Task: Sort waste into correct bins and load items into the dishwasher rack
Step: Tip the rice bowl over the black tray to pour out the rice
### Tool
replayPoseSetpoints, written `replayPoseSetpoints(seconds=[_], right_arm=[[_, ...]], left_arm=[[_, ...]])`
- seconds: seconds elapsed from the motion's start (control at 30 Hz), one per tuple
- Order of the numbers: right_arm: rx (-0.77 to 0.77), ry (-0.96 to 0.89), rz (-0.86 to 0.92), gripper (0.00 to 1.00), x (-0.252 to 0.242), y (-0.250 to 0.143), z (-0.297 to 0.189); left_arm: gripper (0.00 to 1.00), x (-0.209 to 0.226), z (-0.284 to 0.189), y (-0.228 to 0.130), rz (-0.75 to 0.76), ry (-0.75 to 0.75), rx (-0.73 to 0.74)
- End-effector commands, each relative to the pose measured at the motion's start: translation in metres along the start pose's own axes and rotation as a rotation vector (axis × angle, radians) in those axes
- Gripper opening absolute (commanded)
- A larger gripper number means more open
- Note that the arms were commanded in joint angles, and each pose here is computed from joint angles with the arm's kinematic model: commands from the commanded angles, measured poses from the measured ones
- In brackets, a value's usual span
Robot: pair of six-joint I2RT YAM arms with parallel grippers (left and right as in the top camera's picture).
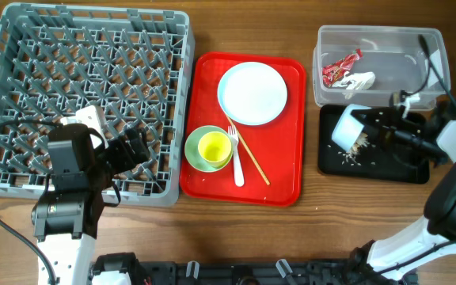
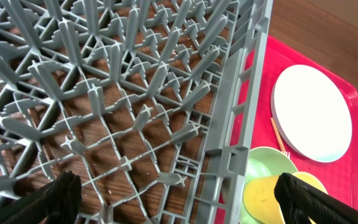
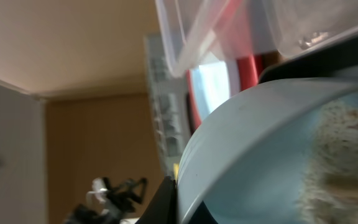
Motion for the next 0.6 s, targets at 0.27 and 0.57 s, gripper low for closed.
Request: replayPoseSetpoints(seconds=[0.27,0.57], right_arm=[[-0.091,0.255,0.177,0.04,0.017,0.025,-0.047],[-0.082,0.259,0.264,0.04,0.019,0.036,-0.052]], left_arm=[[1.0,-0.003,-0.006,0.009,-0.009,-0.015,-0.032],[1.0,-0.003,-0.006,0.009,-0.008,-0.015,-0.032]])
Point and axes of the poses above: each gripper's point midway between its finger pads, its own z axis out along the fingers, its own x axis along the line the jaws close on, y = z × x, the point moved 3 cm from there along -z, back along the fingers, and after that the axes turned 1 degree about z, right-handed, at the moved point
